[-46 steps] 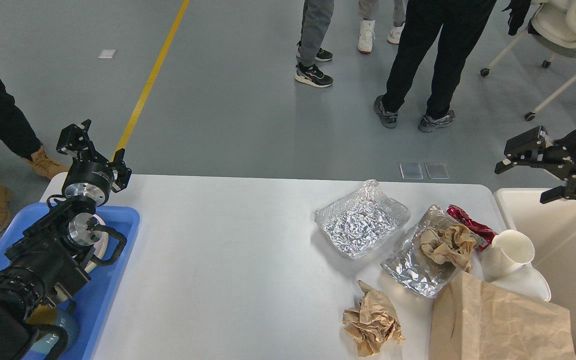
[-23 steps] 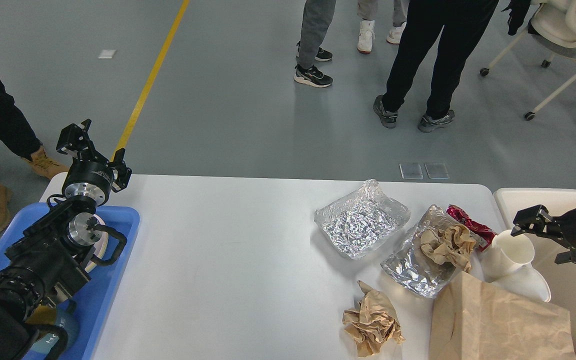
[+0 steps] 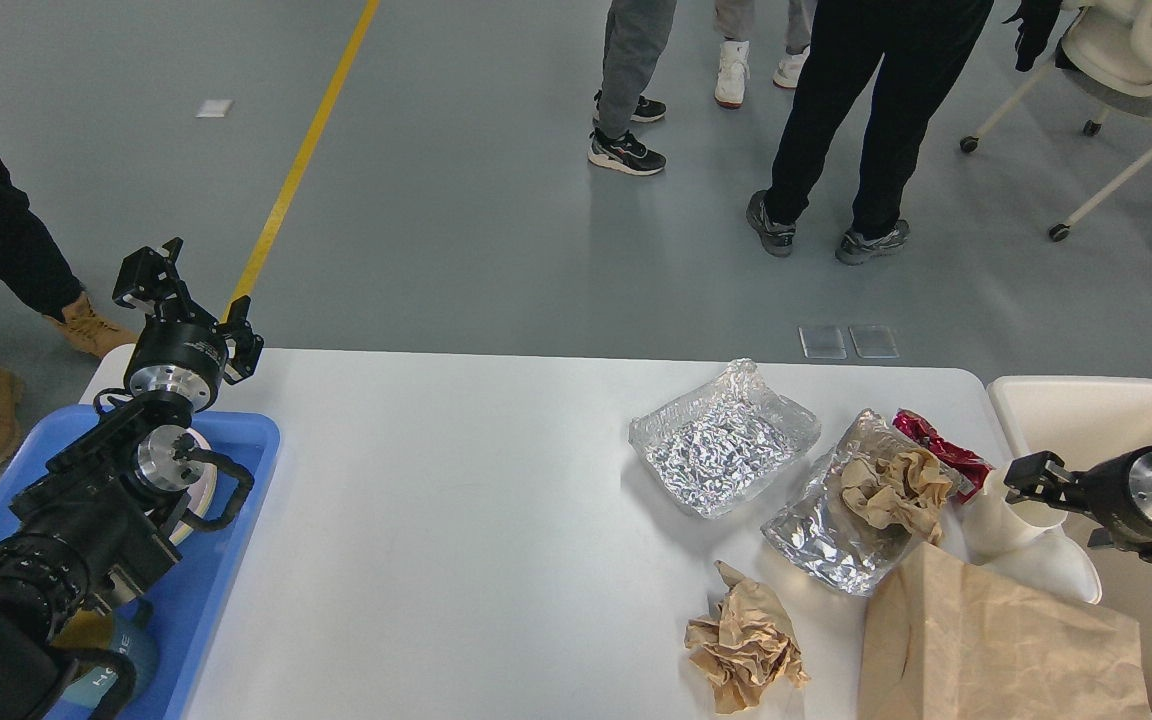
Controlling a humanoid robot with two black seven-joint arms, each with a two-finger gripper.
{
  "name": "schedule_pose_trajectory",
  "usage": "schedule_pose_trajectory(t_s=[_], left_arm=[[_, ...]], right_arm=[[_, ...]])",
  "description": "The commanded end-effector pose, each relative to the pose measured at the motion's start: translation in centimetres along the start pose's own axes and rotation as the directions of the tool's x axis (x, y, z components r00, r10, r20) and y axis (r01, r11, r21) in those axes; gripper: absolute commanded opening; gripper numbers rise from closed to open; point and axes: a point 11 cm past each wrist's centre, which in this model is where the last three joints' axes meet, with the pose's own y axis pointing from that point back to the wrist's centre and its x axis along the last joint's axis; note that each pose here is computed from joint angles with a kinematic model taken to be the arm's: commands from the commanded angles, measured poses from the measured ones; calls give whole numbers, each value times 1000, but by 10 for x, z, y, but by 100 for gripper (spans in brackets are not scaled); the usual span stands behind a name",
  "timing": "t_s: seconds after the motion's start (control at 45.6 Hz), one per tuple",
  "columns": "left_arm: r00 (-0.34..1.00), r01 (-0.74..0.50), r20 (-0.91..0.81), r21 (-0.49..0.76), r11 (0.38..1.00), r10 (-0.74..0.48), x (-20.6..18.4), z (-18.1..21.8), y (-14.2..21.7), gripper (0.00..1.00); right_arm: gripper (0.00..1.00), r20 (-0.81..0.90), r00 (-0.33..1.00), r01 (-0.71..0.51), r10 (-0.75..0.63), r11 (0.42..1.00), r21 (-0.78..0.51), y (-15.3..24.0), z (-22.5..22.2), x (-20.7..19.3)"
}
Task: Tidy desktop
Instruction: 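Lower the right gripper to the white paper cup near the bin, then grasp the white paper cup and drop it into the white bin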
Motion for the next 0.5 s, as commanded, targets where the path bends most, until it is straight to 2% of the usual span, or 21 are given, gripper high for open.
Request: schedule_pose_trajectory(t_s=[0.0, 0.044, 0.153, 0.482], left_arm=[[1000, 0, 0, 0, 1000, 0, 0, 0, 0, 96], [1000, 0, 0, 0, 1000, 0, 0, 0, 0, 96], [1000, 0, 0, 0, 1000, 0, 0, 0, 0, 96], [1000, 0, 0, 0, 1000, 0, 0, 0, 0, 96]], right_arm=[[37, -2, 1000, 11, -11, 1000, -12, -4, 4, -6], [24, -4, 1000, 17, -18, 1000, -23, -5, 5, -8], [0, -3, 1000, 29, -30, 999, -34, -6, 6, -12], [0, -2, 1000, 11, -11, 1000, -26, -5, 3, -7]])
